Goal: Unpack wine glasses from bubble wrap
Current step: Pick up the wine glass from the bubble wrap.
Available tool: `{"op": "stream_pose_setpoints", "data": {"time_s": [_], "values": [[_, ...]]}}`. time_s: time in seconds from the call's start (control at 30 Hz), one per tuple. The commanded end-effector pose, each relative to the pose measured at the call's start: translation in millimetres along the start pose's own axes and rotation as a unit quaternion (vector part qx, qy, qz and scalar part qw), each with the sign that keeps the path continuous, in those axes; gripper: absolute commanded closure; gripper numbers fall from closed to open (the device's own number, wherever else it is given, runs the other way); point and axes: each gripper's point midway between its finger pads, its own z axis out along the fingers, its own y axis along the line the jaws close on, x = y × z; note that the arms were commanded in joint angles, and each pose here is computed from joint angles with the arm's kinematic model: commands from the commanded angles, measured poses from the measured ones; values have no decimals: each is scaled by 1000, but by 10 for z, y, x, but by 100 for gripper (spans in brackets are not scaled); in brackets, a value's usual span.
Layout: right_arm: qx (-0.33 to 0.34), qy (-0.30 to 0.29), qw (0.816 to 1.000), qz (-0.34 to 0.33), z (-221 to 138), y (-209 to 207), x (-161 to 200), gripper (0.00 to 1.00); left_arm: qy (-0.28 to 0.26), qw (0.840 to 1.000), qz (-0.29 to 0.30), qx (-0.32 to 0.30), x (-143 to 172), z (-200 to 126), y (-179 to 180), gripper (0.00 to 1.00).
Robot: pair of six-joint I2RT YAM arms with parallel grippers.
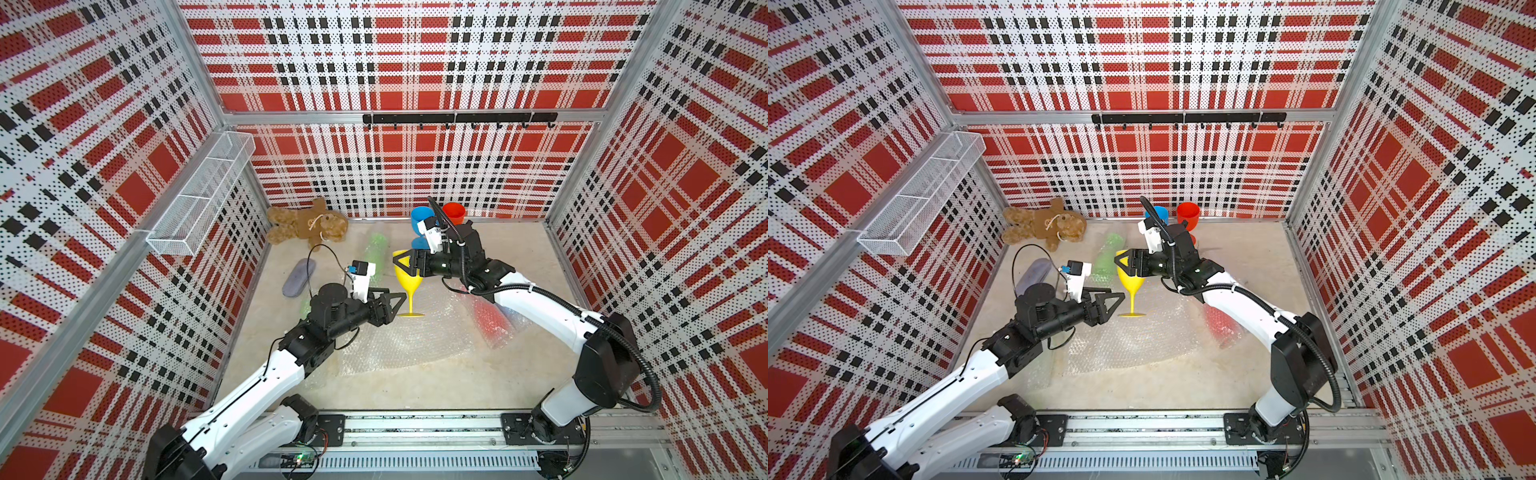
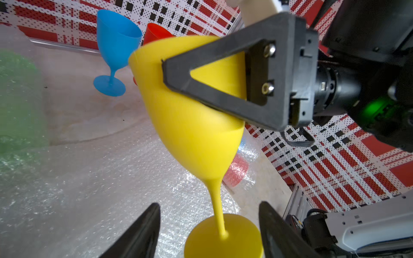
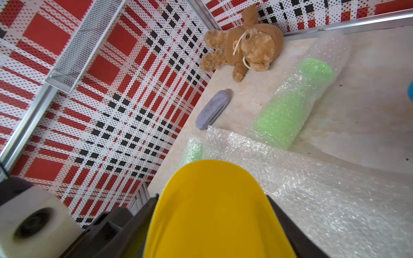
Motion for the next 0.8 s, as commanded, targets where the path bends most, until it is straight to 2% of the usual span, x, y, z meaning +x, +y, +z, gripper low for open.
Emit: {"op": "stream_pose_setpoints", "data": {"time_s": [0.0,0.27,0.43,0.6,0.77], "values": [[-48,-39,998,-17,-194,358,-211,31,19,999,17,23,69,91,-102,30],[-59,-60,996,-33,-301,522,-194,31,51,998,27,32,149,274,-219,37],[-79,-73,994,-32,-322,613,-129,30,37,998,34,33,56,293,-245,51],[-82,-83,992,-41,-351,681,-115,30,40,997,39,48,62,301,-297,71],[-81,-102,990,-46,-412,696,-142,27,35,997,47,49,43,277,-308,82]]}}
